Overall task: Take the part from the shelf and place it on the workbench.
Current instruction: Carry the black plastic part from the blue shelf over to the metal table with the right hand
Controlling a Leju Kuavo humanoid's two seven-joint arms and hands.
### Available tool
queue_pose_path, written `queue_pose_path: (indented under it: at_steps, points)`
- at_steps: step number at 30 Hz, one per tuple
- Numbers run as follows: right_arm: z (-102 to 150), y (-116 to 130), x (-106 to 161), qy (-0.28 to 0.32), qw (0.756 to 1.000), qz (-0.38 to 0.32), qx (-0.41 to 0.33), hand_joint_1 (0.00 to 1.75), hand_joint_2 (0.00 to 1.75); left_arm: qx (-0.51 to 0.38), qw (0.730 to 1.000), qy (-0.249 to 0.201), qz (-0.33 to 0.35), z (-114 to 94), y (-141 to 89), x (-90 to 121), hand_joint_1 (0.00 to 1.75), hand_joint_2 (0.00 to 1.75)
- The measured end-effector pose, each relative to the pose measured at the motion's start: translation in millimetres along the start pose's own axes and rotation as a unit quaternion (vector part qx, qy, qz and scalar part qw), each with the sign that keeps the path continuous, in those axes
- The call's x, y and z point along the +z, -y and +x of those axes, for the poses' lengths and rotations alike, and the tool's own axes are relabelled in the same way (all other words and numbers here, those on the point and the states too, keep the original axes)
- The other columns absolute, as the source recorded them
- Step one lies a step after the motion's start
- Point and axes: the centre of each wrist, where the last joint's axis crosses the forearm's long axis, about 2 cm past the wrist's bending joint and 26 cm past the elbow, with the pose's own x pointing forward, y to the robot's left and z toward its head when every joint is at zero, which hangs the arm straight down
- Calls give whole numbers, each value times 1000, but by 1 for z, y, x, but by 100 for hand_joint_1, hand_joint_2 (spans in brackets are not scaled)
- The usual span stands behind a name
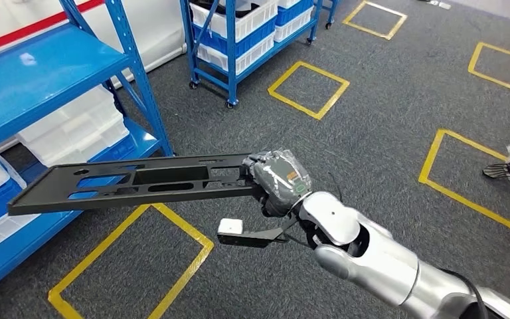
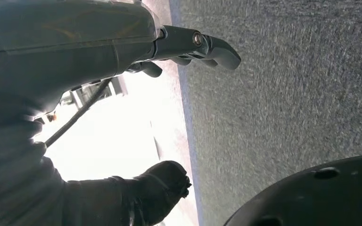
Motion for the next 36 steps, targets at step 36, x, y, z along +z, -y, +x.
queue_pose_path:
  at_steps: [36]
  points:
    - [-57,36,44,-16,999,13,28,175,175,19,1000,1,1,-4,-1,-1,0,175]
